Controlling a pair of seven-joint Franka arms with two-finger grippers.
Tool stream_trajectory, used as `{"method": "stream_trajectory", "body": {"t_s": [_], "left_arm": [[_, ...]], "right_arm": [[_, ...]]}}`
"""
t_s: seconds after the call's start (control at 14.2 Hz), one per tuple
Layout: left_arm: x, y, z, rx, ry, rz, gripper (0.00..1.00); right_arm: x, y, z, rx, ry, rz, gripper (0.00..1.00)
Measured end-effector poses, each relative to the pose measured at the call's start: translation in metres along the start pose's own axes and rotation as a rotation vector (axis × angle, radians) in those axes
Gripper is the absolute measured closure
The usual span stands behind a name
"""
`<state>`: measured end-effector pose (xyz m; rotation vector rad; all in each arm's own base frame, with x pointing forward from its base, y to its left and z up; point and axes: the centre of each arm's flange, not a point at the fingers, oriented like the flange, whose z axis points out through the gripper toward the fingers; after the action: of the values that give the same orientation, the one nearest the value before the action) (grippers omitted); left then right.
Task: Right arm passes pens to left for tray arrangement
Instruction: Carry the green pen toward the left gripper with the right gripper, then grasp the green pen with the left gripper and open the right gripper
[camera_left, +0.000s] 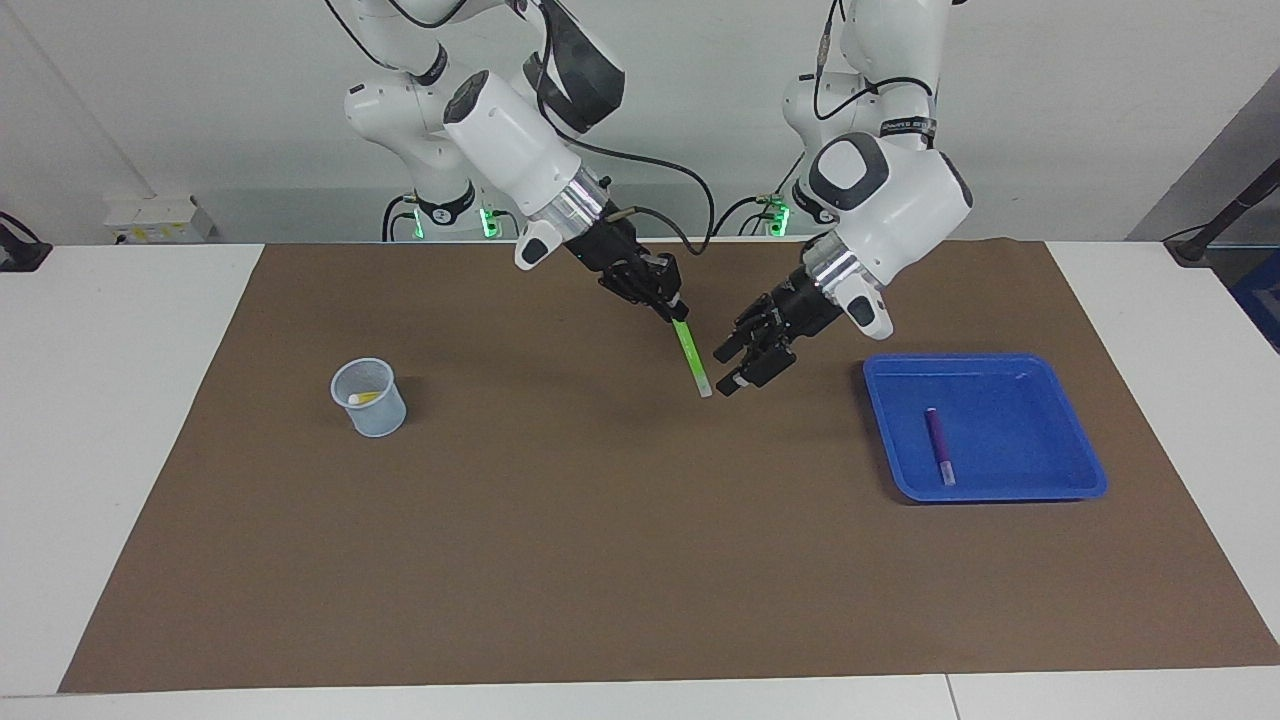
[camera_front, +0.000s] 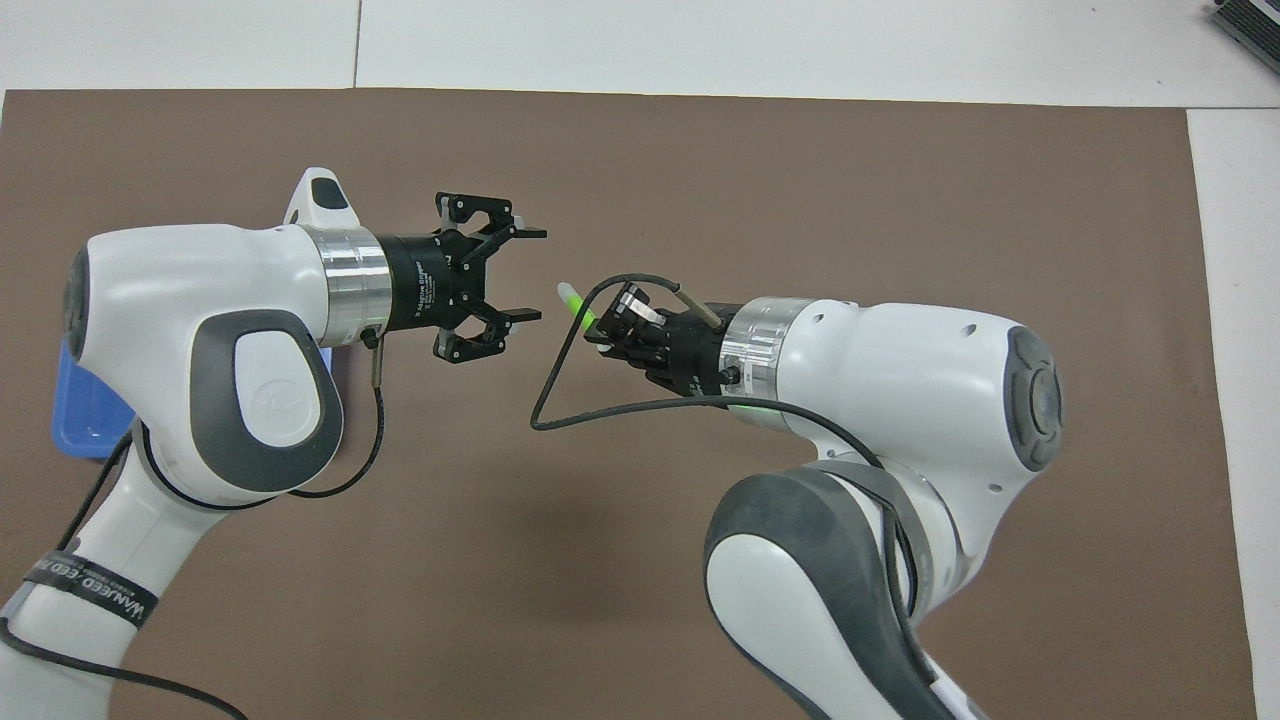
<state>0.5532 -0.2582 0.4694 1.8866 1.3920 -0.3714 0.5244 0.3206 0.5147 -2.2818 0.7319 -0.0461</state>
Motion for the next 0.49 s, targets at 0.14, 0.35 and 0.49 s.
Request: {"method": "stream_trajectory", "body": {"t_s": [0.14,0.35,0.49], "left_arm": [[-0.005,-0.005,0.003,0.0,-0.014,-0.034,0.29],[-0.013,-0.008,0.008,-0.031,-0.022,-0.094,0.3],[-0.02,-0.012,0.014,-0.044,-0.022,-0.113,0.4]], "right_arm": [[0.0,0.0,0.0,0.0,0.0,0.0,0.82],[0.0,0.0,0.0,0.0,0.0,0.0,0.82],[0.0,0.0,0.0,0.0,0.0,0.0,0.82]]}}
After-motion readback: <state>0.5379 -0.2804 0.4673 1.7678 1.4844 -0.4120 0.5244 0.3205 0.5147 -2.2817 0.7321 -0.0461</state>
